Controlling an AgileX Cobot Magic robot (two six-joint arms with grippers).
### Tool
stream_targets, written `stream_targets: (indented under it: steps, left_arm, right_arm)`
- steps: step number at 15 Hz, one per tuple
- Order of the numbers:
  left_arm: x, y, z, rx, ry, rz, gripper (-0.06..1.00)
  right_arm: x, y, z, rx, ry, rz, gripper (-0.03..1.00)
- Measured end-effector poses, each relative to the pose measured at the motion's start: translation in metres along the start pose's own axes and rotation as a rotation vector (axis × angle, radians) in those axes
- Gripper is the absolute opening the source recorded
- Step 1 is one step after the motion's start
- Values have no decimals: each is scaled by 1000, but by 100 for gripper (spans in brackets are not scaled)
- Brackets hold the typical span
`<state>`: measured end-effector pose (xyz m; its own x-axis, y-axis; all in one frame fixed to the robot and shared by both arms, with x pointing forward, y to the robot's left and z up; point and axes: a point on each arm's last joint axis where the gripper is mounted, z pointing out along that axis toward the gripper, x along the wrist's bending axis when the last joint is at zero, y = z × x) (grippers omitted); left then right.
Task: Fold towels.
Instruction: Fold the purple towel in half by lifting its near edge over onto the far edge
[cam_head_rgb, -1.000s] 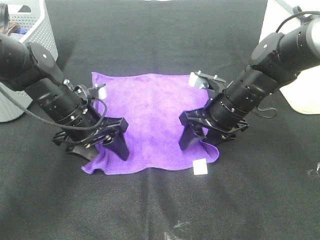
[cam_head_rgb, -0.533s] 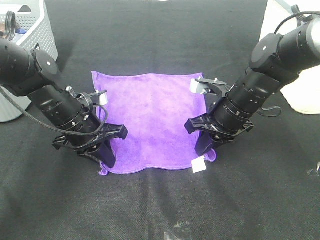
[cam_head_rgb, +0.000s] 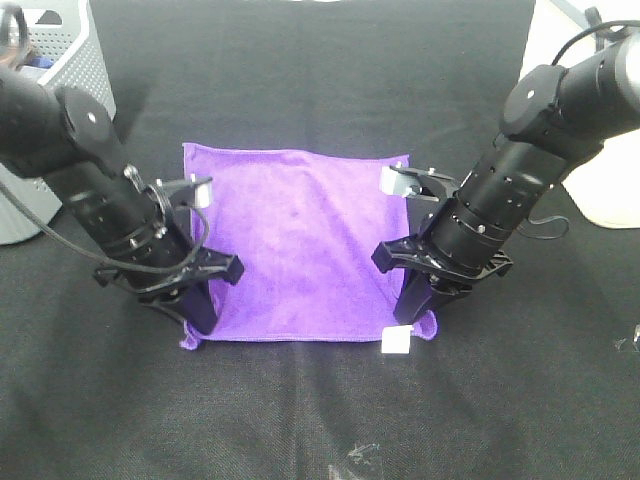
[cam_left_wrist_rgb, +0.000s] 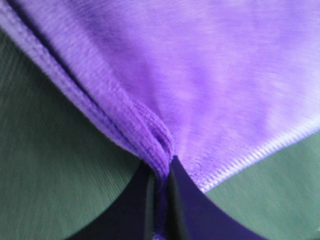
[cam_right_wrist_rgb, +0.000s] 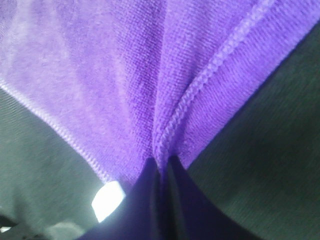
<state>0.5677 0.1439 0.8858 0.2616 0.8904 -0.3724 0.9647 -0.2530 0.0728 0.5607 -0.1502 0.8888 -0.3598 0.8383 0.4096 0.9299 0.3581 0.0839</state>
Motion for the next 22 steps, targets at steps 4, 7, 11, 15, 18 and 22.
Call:
stream_targets:
  steps: [4,7,11,15,18,22]
  left_arm:
    - [-10,0,-36,-65,6,2,1]
    - [-3,9,-49,-109,7,-16,1]
    - [5,47,-81,-260,17,-13,1]
    - [18,90,-82,-361,34,-10,1]
    - [27,134,-68,-431,40,15,1]
    - [45,160,-61,-463,52,15,1]
  right_arm:
    - [18,4,-40,-130,0,-39,3]
    - [22,12,-54,-220,-26,-43,3]
    - [26,58,-80,-371,-83,-82,3]
    - [0,113,-92,-459,-108,-27,3]
    - [-14,155,-82,-502,-99,-30,3]
    - [-29,178,-54,-475,-91,-43,3]
